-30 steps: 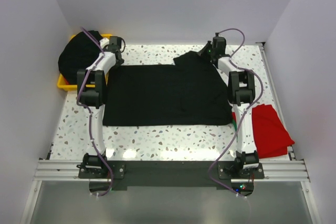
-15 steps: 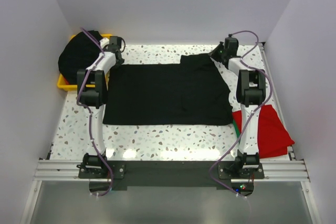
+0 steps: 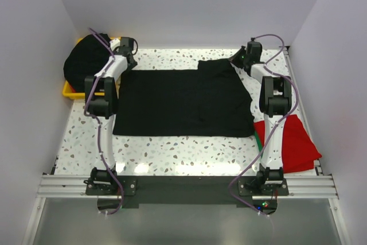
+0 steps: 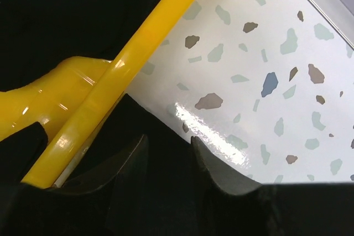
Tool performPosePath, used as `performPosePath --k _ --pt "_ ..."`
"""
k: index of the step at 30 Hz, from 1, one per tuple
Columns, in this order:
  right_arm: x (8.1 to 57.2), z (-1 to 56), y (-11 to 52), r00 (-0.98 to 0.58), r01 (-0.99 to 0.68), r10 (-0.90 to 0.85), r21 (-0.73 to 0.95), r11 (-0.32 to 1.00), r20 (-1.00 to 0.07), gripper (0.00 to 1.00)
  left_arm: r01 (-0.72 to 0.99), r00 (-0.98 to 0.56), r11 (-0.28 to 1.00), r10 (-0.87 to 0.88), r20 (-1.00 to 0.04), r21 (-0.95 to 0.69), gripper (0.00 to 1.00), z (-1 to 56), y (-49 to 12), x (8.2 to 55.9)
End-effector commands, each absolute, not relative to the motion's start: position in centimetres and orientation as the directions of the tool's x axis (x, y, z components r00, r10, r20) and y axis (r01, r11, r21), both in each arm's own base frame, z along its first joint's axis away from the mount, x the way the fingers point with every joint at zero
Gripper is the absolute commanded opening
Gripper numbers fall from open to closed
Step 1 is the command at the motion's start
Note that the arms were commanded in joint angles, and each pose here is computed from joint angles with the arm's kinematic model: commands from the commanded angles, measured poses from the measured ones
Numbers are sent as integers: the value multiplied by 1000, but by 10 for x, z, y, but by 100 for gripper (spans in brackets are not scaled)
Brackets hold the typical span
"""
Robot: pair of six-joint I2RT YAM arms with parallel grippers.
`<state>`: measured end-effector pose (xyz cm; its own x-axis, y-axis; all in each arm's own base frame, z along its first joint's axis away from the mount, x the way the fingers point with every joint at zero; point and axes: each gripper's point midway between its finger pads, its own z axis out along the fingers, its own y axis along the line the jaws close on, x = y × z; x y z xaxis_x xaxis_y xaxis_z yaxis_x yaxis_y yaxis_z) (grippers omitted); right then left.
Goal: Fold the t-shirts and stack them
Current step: Fold the tshirt
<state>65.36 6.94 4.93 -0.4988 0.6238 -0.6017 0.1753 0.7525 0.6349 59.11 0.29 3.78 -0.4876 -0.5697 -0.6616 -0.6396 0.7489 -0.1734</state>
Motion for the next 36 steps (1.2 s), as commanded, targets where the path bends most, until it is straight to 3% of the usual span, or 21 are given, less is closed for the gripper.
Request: performPosePath --k 1,12,20,36 --pt "662 102 66 -426 99 629 657 747 -650 0 -662 -408 725 -561 -720 -189 42 69 5 602" --pt "662 96 45 -417 120 649 669 734 -637 0 -702 -452 708 -526 -720 -76 41 40 14 595" --pt "660 93 49 -432 110 649 677 728 -627 0 -691 -459 715 -546 -701 -105 41 28 5 604" --pt "661 87 51 -437 107 650 681 724 -622 0 -651 -348 719 -569 -745 -245 41 91 -2 616"
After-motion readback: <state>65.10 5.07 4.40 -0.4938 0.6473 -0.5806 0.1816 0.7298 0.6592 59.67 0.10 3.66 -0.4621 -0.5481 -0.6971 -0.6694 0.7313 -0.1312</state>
